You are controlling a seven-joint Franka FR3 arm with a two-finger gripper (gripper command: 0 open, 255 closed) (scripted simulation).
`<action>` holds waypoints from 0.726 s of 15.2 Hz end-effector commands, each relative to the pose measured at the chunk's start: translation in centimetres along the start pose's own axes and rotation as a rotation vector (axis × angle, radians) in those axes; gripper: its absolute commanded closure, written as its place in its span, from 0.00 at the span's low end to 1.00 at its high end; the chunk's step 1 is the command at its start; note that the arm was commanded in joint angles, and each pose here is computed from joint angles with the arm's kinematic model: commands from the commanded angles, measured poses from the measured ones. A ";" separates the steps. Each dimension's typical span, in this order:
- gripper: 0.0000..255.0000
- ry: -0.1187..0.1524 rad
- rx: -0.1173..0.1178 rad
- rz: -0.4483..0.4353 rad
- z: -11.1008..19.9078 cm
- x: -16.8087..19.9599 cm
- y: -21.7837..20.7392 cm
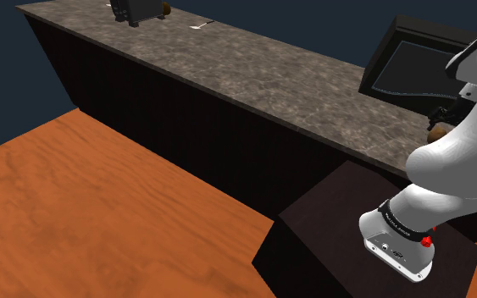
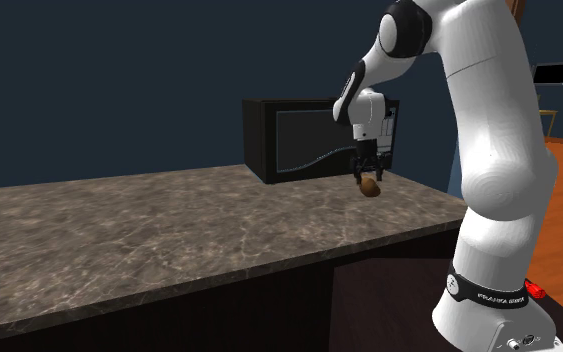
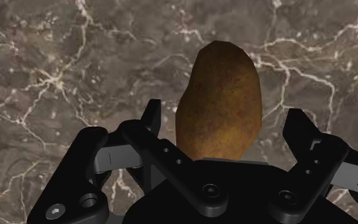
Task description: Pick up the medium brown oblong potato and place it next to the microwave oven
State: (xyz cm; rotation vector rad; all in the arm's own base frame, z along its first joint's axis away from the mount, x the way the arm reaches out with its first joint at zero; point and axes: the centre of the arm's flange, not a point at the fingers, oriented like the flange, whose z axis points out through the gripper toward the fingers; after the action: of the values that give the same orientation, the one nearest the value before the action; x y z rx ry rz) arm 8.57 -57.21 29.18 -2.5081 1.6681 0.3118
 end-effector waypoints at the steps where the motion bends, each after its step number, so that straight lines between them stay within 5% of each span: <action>1: 0.00 0.000 0.000 0.000 -2.0 0.0 0.0; 3: 0.00 0.000 0.000 0.000 -4.3 0.0 0.0; 11: 0.00 0.000 0.000 0.000 -4.3 0.0 0.0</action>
State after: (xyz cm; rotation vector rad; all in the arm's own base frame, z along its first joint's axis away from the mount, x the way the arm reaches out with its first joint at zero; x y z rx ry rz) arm 9.05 -58.07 33.38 -2.5077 1.6679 0.3120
